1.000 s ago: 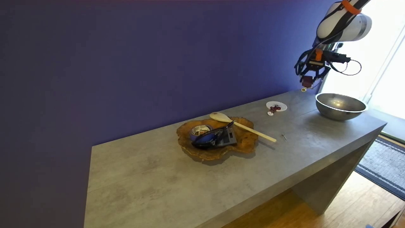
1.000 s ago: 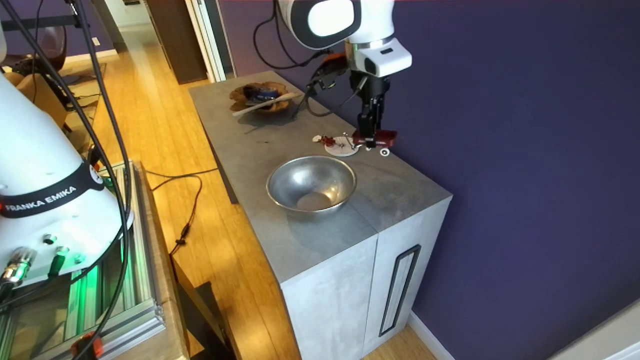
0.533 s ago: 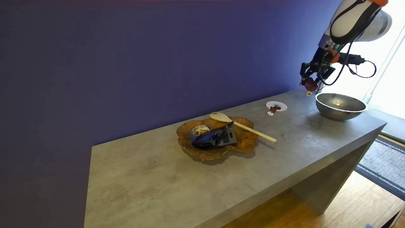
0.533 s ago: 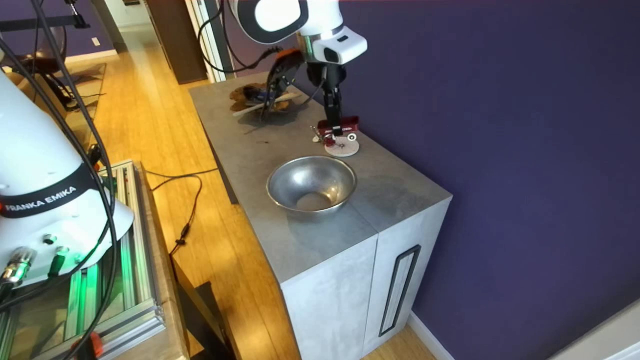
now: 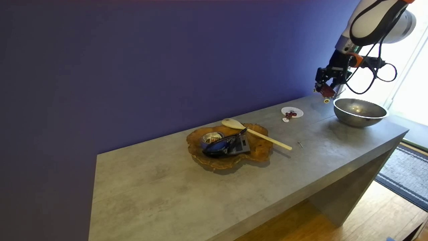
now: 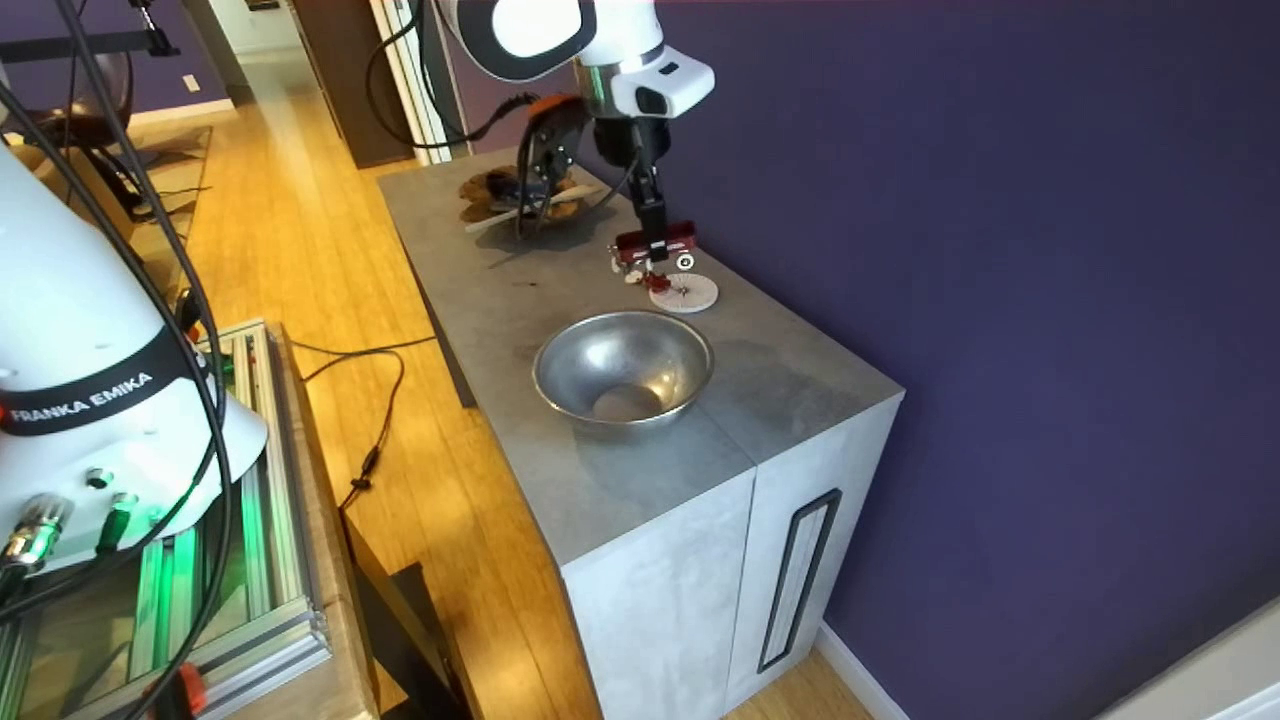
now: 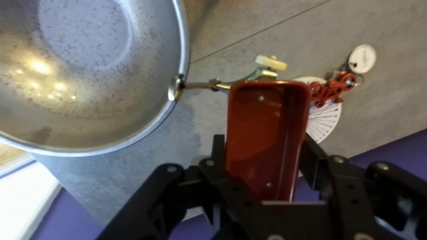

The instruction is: Pick up the red trolley and move it to the left side of the table, pick up the object from the kitchen counter and put it in th

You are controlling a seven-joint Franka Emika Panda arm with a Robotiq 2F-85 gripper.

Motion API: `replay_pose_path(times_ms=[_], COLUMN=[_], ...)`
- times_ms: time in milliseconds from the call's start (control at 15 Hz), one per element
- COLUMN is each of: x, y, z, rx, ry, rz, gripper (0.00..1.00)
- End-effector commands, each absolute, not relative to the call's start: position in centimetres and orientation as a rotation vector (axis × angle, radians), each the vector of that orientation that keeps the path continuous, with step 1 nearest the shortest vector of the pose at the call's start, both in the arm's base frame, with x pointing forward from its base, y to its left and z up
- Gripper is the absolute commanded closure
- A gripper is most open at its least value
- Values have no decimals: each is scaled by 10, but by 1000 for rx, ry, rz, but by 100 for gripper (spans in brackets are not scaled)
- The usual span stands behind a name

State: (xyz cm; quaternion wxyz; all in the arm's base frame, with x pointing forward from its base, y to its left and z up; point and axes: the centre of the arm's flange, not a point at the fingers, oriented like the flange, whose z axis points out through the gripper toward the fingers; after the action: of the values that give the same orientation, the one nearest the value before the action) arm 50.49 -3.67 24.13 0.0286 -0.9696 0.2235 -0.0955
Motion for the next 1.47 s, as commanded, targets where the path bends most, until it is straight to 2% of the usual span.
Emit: replay_pose_path(times_ms=[0,467,800,1400], x=[478,453,465,494], y=[3,60,86,97], z=[230,190,163,132], rx=[-3043,-3168,-3189,-3139], ry=[379,-119,-417,-472], rz=[-256,-156,-113,1], gripper=[70,70,70,70])
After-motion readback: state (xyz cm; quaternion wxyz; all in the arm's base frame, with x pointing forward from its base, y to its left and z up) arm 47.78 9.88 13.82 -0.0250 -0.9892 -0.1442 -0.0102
